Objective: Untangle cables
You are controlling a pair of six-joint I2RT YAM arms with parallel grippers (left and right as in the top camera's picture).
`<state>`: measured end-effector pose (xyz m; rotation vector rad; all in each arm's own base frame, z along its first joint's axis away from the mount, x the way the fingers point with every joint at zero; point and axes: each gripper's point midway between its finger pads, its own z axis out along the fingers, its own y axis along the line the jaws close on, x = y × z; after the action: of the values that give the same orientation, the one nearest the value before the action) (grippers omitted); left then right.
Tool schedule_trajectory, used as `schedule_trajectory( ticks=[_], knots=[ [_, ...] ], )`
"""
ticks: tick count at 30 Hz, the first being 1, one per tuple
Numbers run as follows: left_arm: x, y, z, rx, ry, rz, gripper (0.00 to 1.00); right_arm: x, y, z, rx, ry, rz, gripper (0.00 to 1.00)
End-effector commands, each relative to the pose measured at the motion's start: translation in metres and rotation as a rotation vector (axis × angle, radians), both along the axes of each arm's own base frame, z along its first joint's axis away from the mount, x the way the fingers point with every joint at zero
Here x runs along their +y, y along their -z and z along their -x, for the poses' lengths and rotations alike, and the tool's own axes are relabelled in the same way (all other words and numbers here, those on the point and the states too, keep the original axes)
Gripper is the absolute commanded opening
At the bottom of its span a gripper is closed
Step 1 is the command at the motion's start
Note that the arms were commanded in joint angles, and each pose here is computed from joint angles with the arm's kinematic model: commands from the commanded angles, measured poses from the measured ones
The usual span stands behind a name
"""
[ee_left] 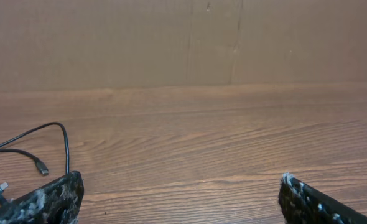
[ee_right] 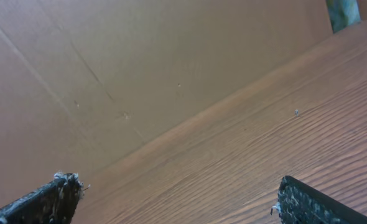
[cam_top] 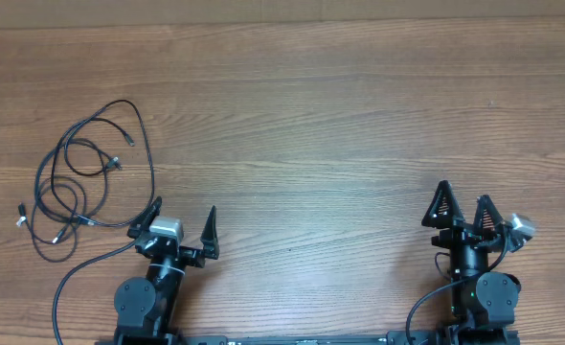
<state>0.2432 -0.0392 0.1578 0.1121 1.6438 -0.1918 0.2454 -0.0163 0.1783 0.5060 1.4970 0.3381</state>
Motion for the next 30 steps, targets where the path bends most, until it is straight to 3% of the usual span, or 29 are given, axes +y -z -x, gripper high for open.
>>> schedule_trajectory(
  ticks=[1, 22, 30],
  knots=[
    [0.003, 0.0, 0.0, -0.008, -0.014, -0.02, 1.0, -0.001, 0.004, 0.0, 0.004, 0.01, 0.002, 1.0],
    [0.003, 0.0, 0.0, -0.008, -0.014, -0.02, 1.0, -0.002, 0.005, 0.0, 0.008, 0.011, 0.011, 1.0],
    [0.003, 0.0, 0.0, -0.008, -0.014, -0.02, 1.0, 0.026, 0.009, -0.001, 0.035, -0.153, 0.363, 1.0]
  ],
)
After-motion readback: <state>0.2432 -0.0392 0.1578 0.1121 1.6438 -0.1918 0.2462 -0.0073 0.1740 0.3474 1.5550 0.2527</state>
